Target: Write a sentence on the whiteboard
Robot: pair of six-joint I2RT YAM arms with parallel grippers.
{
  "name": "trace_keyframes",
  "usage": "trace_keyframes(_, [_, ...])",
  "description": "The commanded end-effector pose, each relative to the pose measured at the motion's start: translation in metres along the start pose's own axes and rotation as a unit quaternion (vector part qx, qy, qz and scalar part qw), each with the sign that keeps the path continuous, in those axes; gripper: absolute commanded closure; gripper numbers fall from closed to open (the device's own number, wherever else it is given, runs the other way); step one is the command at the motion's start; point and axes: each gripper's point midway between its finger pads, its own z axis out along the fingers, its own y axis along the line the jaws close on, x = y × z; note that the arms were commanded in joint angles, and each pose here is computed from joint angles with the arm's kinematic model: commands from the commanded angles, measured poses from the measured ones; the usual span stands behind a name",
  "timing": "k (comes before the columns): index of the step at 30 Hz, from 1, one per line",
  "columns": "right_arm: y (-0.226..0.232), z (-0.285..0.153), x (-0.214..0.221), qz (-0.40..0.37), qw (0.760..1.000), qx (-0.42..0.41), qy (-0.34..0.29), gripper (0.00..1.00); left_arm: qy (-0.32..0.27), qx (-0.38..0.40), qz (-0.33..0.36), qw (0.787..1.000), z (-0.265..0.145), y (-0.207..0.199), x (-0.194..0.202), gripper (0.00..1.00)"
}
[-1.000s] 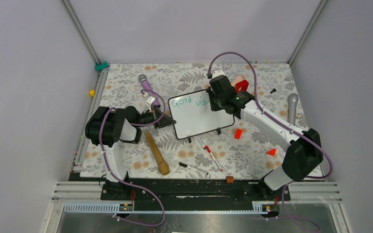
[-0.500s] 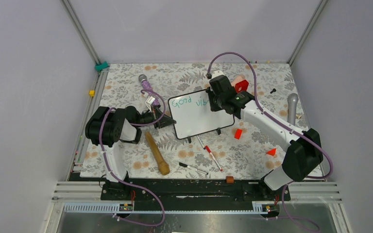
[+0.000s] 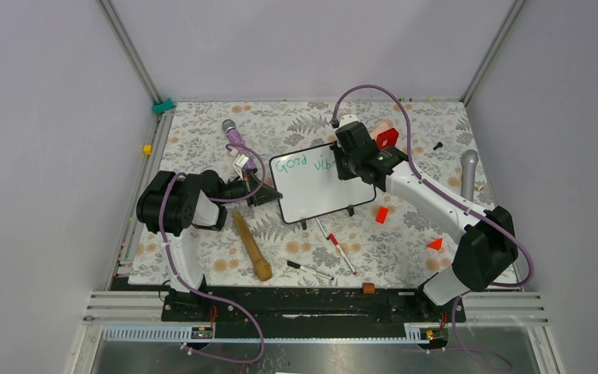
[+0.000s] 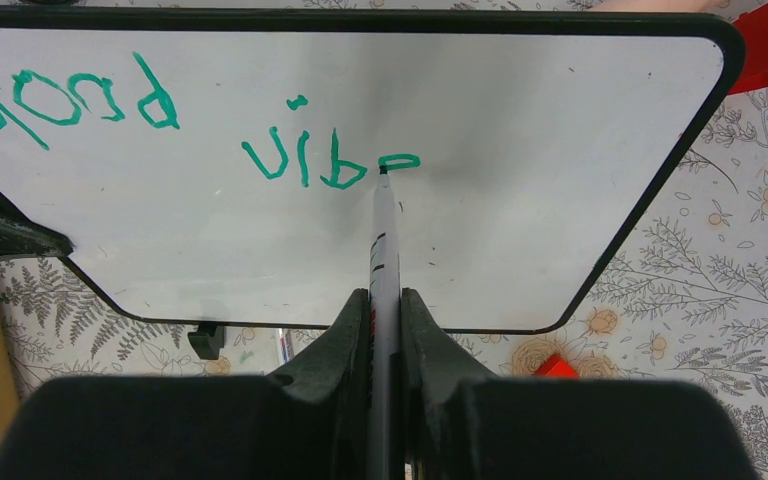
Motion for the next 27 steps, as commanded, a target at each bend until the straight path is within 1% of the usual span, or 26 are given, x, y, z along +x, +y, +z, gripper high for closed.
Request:
trace_keyframes(1, [-0.007, -0.004, 0.003, -0.004, 1.0, 0.014, 0.001, 1.0, 0.005, 0.014, 0.042, 0.999, 0.003, 0.0, 0.001, 1.0])
trace_keyframes(10, [-0.013, -0.003, 0.006, -0.008, 1.0, 0.029, 0.009, 1.0, 0.005, 0.015, 0.041, 0.999, 0.003, 0.0, 0.001, 1.0])
trace_keyframes(21, [-0.023, -0.005, -0.002, -0.004, 0.998, 0.059, -0.005, 1.0, 0.005, 0.014, 0.042, 0.999, 0.003, 0.0, 0.001, 1.0])
trace_keyframes(27, [-0.021, -0.013, -0.005, -0.001, 0.999, 0.049, -0.015, 1.0, 0.005, 0.014, 0.042, 0.999, 0.003, 0.001, 0.001, 1.0])
